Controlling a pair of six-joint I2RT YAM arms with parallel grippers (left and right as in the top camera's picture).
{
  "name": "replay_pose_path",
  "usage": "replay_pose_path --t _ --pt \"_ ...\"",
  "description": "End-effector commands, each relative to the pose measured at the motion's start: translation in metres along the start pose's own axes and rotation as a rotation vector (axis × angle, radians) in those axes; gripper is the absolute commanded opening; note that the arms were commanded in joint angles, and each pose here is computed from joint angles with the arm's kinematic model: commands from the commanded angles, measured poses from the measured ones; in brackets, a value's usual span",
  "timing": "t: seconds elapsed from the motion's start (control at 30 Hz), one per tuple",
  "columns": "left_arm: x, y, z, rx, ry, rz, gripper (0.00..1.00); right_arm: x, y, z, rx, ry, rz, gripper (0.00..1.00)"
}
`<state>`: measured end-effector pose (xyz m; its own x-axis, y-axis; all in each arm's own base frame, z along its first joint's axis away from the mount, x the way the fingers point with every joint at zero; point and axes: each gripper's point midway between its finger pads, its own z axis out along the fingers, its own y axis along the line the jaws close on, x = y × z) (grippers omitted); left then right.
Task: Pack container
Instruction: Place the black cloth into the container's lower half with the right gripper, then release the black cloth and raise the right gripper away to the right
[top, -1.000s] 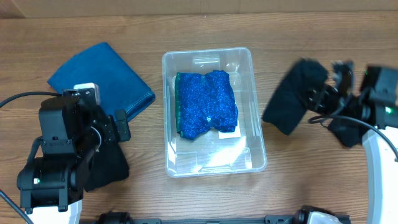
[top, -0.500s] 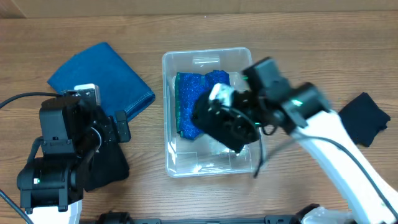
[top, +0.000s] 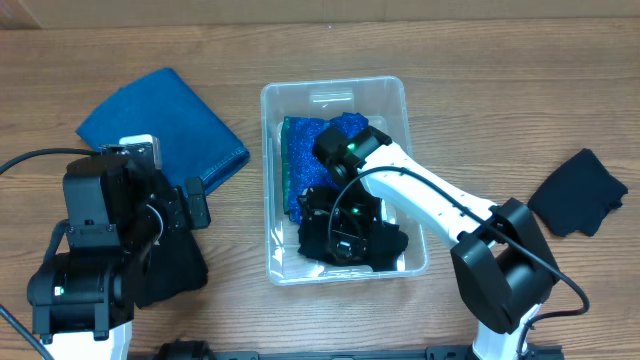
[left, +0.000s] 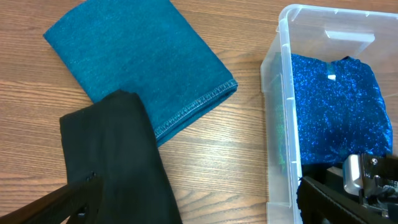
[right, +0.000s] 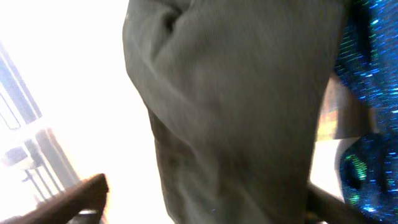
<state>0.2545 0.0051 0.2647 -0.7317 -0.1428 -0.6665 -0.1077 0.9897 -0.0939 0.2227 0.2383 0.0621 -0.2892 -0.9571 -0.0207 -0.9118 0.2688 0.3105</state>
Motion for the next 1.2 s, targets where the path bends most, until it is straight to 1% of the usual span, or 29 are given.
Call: replay_pose_path --t 0.0,0.1,0.13,0.17,0.2,0.23,0.3,0.37,0.4,0.43,0.47,0.53,0.57,0.6,0.67,0.77,0.8,0.83,0.87,0.93,1.07,1.17 --pt "-0.008 -0.001 -0.005 0.002 -0.026 0.023 1.00 -0.016 -0.015 -0.042 0.174 -0.090 0.077 1.00" --pt "-0.007 -0.001 -0.005 0.002 -0.026 0.023 1.00 -0.014 -0.040 -0.109 0.451 -0.179 0.190 1.00" --pt "-0.008 -0.001 -0.005 0.002 -0.026 0.023 1.00 -0.011 -0.050 -0.140 0.568 -0.248 0.276 1.00" --pt "-0.007 -0.001 -0.005 0.002 -0.026 0.023 1.00 -0.004 -0.061 -0.181 0.699 -0.369 0.411 1.00" --pt "-0.007 -0.001 -0.005 0.002 -0.026 0.023 1.00 0.010 -0.069 -0.216 0.781 -0.492 0.563 1.00" --pt "-0.007 -0.001 -0.005 0.002 -0.026 0.023 1.00 0.028 -0.074 -0.243 0.816 -0.596 0.701 1.00" --pt "-0.007 -0.001 -0.005 0.002 -0.026 0.023 1.00 0.081 -0.085 -0.284 0.819 -0.791 1.028 1.00" --pt "-0.007 -0.001 -0.005 0.002 -0.026 0.023 1.00 0.153 -0.098 -0.306 0.780 -0.930 1.375 1.00" --pt "-0.007 -0.001 -0.005 0.002 -0.026 0.023 1.00 0.189 -0.105 -0.308 0.752 -0.952 1.490 1.00" --pt "-0.007 -0.001 -0.005 0.002 -0.026 0.023 1.00 0.221 -0.112 -0.307 0.725 -0.964 1.584 1.00" --pt "-0.007 -0.001 -0.005 0.002 -0.026 0.023 1.00 0.270 -0.123 -0.299 0.691 -0.966 1.729 1.00" --pt "-0.007 -0.001 -0.005 0.002 -0.026 0.023 1.00 0.334 -0.136 -0.279 0.655 -0.953 1.918 0.99" --pt "-0.007 -0.001 -0.005 0.002 -0.025 0.023 1.00 0.365 -0.143 -0.263 0.629 -0.937 1.989 1.00" --pt "-0.007 -0.001 -0.005 0.002 -0.025 0.023 1.00 0.402 -0.151 -0.237 0.589 -0.902 2.088 1.00" --pt "-0.007 -0.001 -0.005 0.002 -0.026 0.023 1.00 0.447 -0.165 -0.183 0.484 -0.840 2.232 1.00" --pt "-0.007 -0.001 -0.005 0.002 -0.025 0.023 1.00 0.465 -0.181 -0.130 0.319 -0.804 2.267 1.00" --pt "-0.007 -0.001 -0.005 0.002 -0.025 0.023 1.00 0.470 -0.189 -0.103 0.237 -0.789 2.291 1.00" --pt "-0.007 -0.001 -0.005 0.002 -0.024 0.023 1.00 0.474 -0.192 -0.086 0.201 -0.765 2.310 1.00" --pt "-0.006 -0.001 -0.005 0.001 -0.021 0.022 1.00 0.475 -0.198 -0.072 0.164 -0.756 2.291 1.00" --pt "-0.005 0.000 -0.005 0.001 -0.017 0.022 1.00 0.470 -0.209 -0.060 0.117 -0.780 2.235 1.00" --pt "-0.005 0.000 -0.005 0.001 -0.018 0.022 1.00 0.465 -0.217 -0.031 0.041 -0.751 2.219 1.00" --pt "-0.005 0.000 -0.005 0.001 -0.018 0.022 1.00 0.447 -0.227 -0.016 -0.078 -0.819 2.134 1.00"
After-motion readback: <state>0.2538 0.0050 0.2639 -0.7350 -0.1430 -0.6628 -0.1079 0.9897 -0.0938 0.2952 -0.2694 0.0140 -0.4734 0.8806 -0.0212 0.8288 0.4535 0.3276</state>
